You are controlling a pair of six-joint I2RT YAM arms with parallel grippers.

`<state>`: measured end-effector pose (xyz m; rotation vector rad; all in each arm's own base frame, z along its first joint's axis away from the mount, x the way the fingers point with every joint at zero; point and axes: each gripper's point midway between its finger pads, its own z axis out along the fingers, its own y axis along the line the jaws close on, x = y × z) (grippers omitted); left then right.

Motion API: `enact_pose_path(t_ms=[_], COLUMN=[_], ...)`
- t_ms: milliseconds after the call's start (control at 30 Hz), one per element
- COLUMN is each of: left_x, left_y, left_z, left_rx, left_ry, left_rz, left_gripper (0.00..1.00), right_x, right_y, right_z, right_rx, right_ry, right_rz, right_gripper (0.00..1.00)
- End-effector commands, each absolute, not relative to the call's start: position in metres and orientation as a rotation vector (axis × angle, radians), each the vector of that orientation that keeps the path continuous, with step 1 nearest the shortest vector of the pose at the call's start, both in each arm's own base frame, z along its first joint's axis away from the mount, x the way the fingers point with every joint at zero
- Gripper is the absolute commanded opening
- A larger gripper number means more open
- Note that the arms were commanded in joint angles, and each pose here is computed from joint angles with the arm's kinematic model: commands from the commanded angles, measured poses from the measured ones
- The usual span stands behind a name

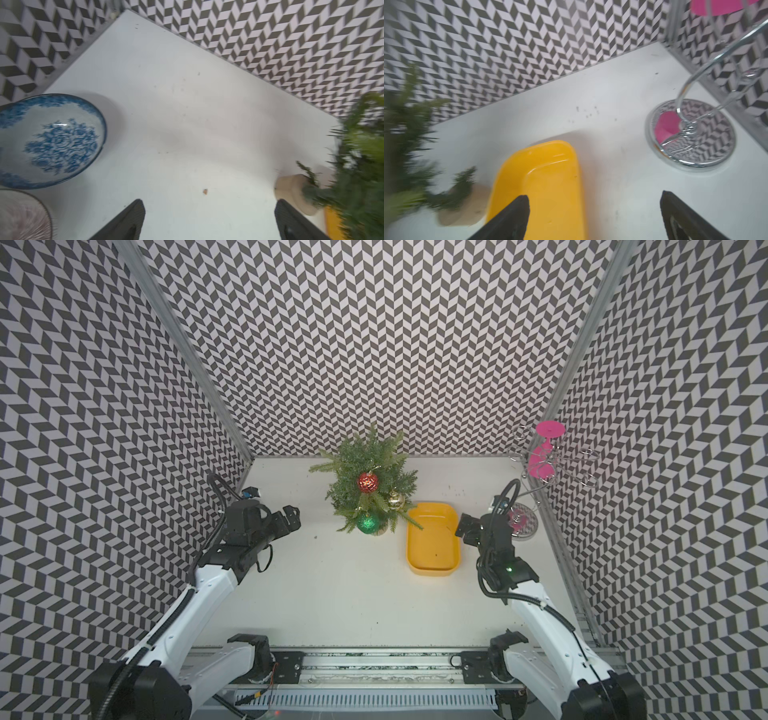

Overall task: Decorate the small christmas tree with ornaments
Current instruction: Reset both arms

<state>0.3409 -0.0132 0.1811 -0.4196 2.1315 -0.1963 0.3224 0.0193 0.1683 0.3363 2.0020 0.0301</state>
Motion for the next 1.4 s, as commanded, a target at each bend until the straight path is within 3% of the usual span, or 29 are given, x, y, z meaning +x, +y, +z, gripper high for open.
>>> enact_pose_path(t_ms=[0, 167, 400, 933, 1167, 1367], left_x=[0.348, 0.349, 0.378, 0.386, 0.376, 0.376], left_y=[0.026, 0.054, 0.064, 0.02, 0.022, 0.021], left_z=[0.184, 0.161, 0.139, 0.149, 0.149, 0.15], left_rx=[-0.47, -0.484, -0.462, -0.165, -0.171, -0.171], left_ry=[1.985, 1.829, 1.798, 1.631, 1.583, 1.577], left_rz=[0.039, 0.21, 0.273, 0.139, 0.14, 0.145], left_gripper=[0.99, 0.99, 0.99, 0.99, 0.99, 0.99], right_x=[0.32, 0.317, 0.346, 0.366, 0.361, 0.351], right_y=[-0.024, -0.034, -0.038, -0.017, -0.026, -0.004], right_z=[0.197, 0.182, 0.157, 0.174, 0.173, 0.162], right_rx=[0.451, 0.465, 0.459, 0.263, 0.294, 0.138], right_ry=[1.709, 1.621, 1.642, 1.569, 1.573, 1.496], right_rz=[-0.183, -0.234, -0.395, -0.245, -0.222, -0.097], right_gripper=[0.99, 0.99, 0.99, 0.99, 0.99, 0.99])
